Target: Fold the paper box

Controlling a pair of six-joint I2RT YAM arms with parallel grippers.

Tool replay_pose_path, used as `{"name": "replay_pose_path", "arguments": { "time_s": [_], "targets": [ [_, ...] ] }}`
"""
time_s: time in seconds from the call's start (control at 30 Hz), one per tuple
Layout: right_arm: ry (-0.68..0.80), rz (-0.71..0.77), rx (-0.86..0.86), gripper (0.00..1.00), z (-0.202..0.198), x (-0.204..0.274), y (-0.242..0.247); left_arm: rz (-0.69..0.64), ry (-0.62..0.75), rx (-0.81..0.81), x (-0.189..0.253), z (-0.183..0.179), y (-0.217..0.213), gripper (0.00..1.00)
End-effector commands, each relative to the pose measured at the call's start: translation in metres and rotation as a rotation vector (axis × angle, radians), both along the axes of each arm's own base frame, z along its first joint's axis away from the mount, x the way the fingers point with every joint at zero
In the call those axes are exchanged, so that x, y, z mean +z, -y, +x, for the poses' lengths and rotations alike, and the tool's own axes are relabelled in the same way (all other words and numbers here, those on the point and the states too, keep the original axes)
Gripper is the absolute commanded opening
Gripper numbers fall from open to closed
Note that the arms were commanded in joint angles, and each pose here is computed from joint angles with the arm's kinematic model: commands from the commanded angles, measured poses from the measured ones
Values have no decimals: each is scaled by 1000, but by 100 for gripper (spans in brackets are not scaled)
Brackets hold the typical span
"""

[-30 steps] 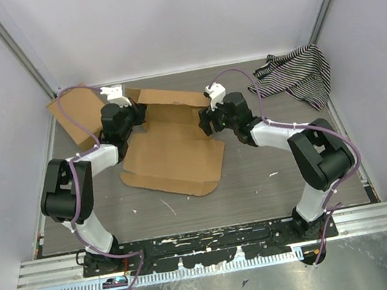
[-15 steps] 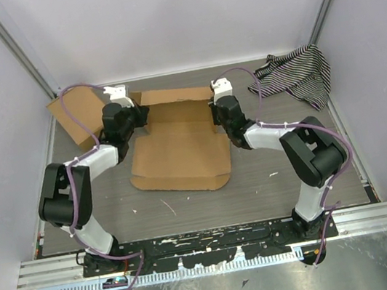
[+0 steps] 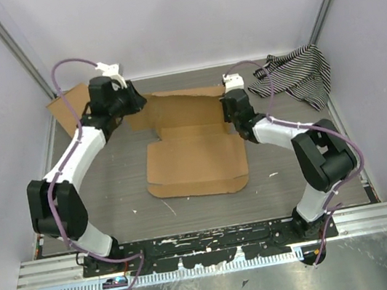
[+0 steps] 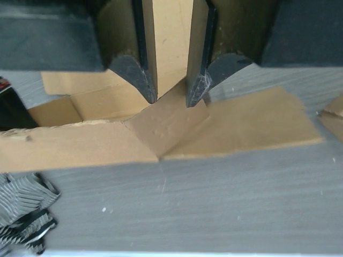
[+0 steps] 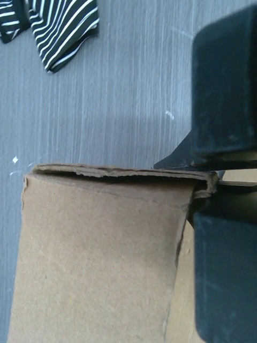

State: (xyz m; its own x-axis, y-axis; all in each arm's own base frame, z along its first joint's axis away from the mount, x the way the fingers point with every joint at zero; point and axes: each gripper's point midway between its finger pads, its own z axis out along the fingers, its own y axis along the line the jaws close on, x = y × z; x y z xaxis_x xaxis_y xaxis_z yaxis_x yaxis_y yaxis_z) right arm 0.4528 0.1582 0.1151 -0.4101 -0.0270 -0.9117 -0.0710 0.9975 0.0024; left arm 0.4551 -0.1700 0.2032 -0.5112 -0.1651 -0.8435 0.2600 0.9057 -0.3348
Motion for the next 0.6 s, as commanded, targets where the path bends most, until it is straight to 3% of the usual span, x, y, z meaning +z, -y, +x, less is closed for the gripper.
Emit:
{"name": "replay_pose_path", "arguments": {
  "time_s": [0.0, 0.13, 0.23, 0.3, 0.47, 0.57],
  "targets": [
    [-38, 26, 18, 2, -6, 28, 24, -16, -28, -24, 53, -10, -11, 34],
    [-63, 11, 94, 2, -10, 43, 40, -21, 22, 30, 79, -2, -36, 37],
    [-62, -6, 123, 2, -15, 53, 53, -66, 3, 91, 72, 14, -67, 44],
    [-53, 9, 135, 2, -17, 60, 58, -147, -22, 84, 57, 25, -78, 43],
    [-96, 55, 156, 2, -16, 51, 61, -253, -129, -30, 7, 35, -59, 33],
    [-105, 88, 166, 2, -15, 50, 60, -252, -155, -70, -15, 27, -44, 32]
  ]
}}
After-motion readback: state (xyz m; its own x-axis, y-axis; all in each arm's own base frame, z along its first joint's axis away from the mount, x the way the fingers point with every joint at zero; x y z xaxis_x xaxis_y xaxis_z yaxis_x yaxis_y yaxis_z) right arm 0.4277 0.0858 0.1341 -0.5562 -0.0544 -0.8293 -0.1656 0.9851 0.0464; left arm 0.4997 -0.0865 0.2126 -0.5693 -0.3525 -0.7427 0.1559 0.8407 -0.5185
